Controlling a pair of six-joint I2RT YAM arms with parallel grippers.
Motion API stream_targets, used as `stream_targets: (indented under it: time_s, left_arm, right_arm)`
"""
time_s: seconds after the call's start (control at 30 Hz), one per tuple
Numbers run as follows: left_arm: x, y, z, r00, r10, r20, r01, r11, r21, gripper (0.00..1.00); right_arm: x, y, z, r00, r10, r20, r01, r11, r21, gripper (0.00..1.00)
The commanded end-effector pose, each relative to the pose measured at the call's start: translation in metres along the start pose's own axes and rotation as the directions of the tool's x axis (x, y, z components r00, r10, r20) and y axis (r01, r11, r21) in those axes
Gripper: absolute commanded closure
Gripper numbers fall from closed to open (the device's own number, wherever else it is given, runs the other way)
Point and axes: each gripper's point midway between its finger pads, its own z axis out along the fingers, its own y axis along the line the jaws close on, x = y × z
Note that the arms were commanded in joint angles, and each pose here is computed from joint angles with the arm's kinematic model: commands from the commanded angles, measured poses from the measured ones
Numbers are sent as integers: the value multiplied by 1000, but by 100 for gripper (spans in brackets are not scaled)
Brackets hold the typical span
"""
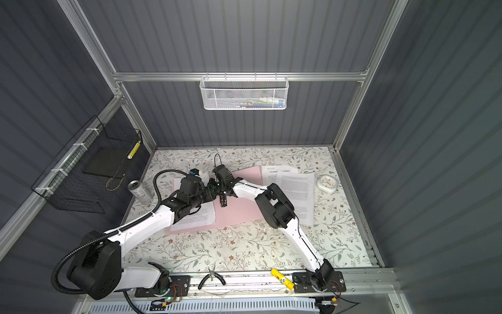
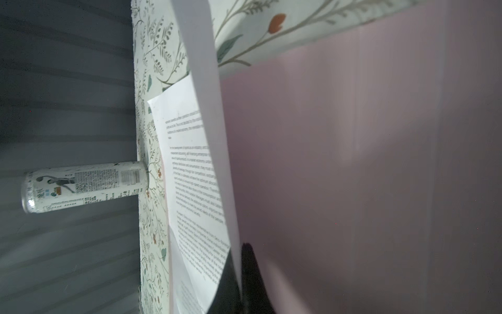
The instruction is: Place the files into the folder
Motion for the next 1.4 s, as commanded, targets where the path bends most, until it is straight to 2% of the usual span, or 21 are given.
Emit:
stream_targets:
  time_s: [0.0,0.27,0.8,1.37]
  left_arm:
    - [4,2,4,1000,-13,-13,13,1000,4,41]
    - [9,3,9,999,-10,-31,10,1000,1,41]
    - [22,8,17,998,-14,-57,14,1000,-2,42]
    - [26,10,17,998,-5,-66,5,1000,-7,42]
  right_arm:
    - [0,-14,-2,999,33,32,-35,998,57,100]
    - [8,-19,2,996,88,11,-89,995,48,100]
    - [34,-3,11,989,143,-35,-143,990,12,100]
    - [36,14,16,993,85,-80,-90,995,-50,100]
